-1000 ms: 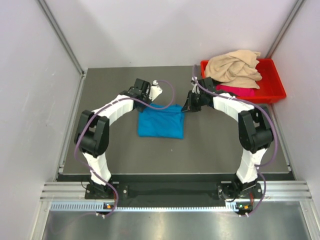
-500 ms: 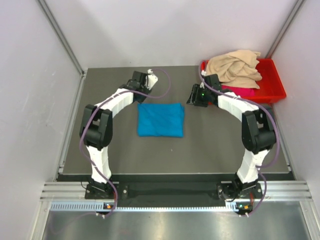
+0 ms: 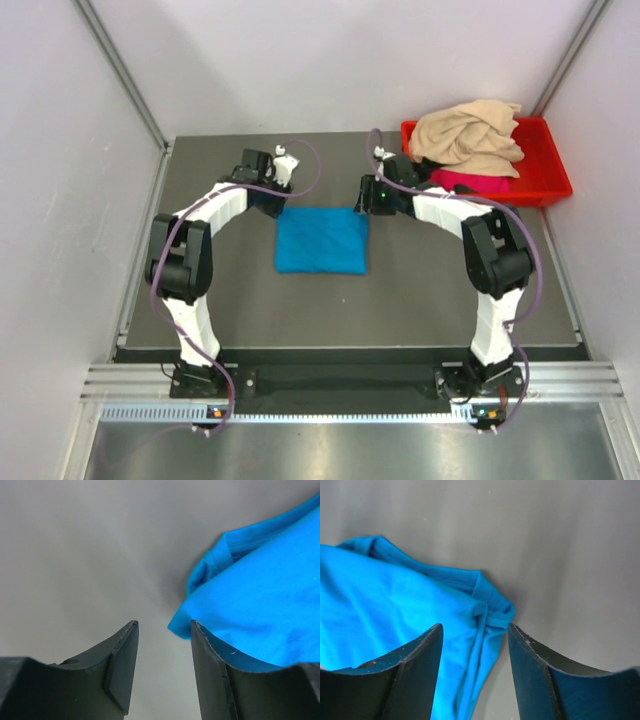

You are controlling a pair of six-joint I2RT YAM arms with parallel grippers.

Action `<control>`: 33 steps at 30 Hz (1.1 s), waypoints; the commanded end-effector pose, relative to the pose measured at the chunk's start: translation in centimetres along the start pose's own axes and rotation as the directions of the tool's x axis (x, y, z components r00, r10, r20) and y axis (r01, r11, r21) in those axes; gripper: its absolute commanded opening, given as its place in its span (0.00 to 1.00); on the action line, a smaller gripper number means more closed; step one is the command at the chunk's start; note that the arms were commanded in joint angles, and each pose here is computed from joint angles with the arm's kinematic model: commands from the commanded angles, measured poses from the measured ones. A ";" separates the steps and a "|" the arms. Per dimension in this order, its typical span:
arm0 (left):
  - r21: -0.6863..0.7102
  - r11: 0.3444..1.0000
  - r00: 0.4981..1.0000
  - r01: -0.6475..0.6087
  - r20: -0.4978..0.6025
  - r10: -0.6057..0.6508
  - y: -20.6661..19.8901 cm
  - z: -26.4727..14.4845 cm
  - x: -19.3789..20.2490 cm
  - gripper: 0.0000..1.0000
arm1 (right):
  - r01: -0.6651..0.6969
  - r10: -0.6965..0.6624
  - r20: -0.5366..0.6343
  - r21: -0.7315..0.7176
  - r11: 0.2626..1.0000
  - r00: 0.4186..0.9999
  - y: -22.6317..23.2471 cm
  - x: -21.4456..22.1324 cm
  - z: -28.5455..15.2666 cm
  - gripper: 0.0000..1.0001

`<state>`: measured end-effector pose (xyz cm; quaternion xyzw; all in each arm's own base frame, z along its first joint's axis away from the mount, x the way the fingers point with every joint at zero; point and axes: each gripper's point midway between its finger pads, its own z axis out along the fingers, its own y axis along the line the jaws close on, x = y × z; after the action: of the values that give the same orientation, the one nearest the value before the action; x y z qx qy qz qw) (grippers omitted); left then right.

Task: Fold and stack the t-shirts
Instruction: Fold the tshirt

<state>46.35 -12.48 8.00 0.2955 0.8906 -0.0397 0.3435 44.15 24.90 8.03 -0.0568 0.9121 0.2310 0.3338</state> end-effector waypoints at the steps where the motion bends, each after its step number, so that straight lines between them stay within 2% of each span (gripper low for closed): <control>1: 0.092 0.996 0.999 0.004 0.044 -0.008 -1.5 1.2 -0.8 0.50 | 0.048 -0.043 0.058 -0.086 0.995 0.997 1.9 -2.3 0.8 0.53; 4: 0.111 0.994 0.999 0.001 0.042 -0.006 -1.8 1.5 -0.6 0.46 | 0.037 -0.031 0.061 -0.085 0.996 0.998 1.6 -2.1 1.8 0.49; 7: 0.121 0.993 0.999 0.003 0.035 -0.008 -1.9 1.8 -0.4 0.39 | 0.032 -0.028 0.049 -0.080 0.996 0.998 1.4 -2.1 2.5 0.35; 8: 0.122 0.993 0.999 0.005 0.035 -0.009 -1.9 1.8 -0.3 0.35 | 0.031 -0.026 0.054 -0.082 0.996 0.998 1.4 -2.2 2.5 0.25; 9: 0.124 0.992 0.999 0.003 0.041 -0.008 -1.9 1.7 -0.5 0.26 | 0.030 -0.025 0.057 -0.081 0.996 0.998 1.3 -2.1 2.6 0.20; 10: 0.130 0.992 0.999 0.004 0.046 -0.010 -2.0 1.7 -0.6 0.22 | 0.030 -0.025 0.068 -0.082 0.996 0.997 1.5 -2.2 2.4 0.16; 11: 0.152 0.988 0.998 0.003 0.057 -0.012 -2.4 1.6 -0.8 0.18 | 0.032 -0.025 0.086 -0.086 0.996 0.996 1.5 -2.6 2.4 0.12; 12: 0.166 0.986 0.998 0.002 0.063 -0.013 -2.6 1.6 -0.9 0.06 | 0.032 -0.025 0.084 -0.081 0.996 0.996 1.4 -2.4 2.4 0.08; 14: 0.188 0.982 0.996 0.004 0.087 -0.021 -3.1 1.5 -1.4 0.00 | 0.032 -0.025 0.102 -0.070 0.997 0.995 1.4 -2.8 2.0 0.04; 24: 0.191 0.981 0.984 0.042 0.164 -0.074 -3.1 -0.5 -4.1 0.00 | 0.008 -0.014 0.160 0.038 0.999 0.987 -0.3 -3.0 -0.6 0.00; 28: 0.180 0.983 0.978 0.046 0.194 -0.081 -2.9 -1.5 -5.1 0.00 | -0.023 0.011 0.235 0.050 0.998 0.972 -0.3 -4.0 -2.5 0.00; 33: 0.182 0.982 0.979 0.039 0.191 -0.074 -2.9 -0.6 -5.1 0.00 | -0.050 0.035 0.227 0.060 0.997 0.973 -0.7 -3.2 -2.5 0.00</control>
<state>46.06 -16.31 8.14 0.2908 0.8761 -0.1484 0.3548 44.11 23.06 8.64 -0.0166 0.8981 0.2093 0.3865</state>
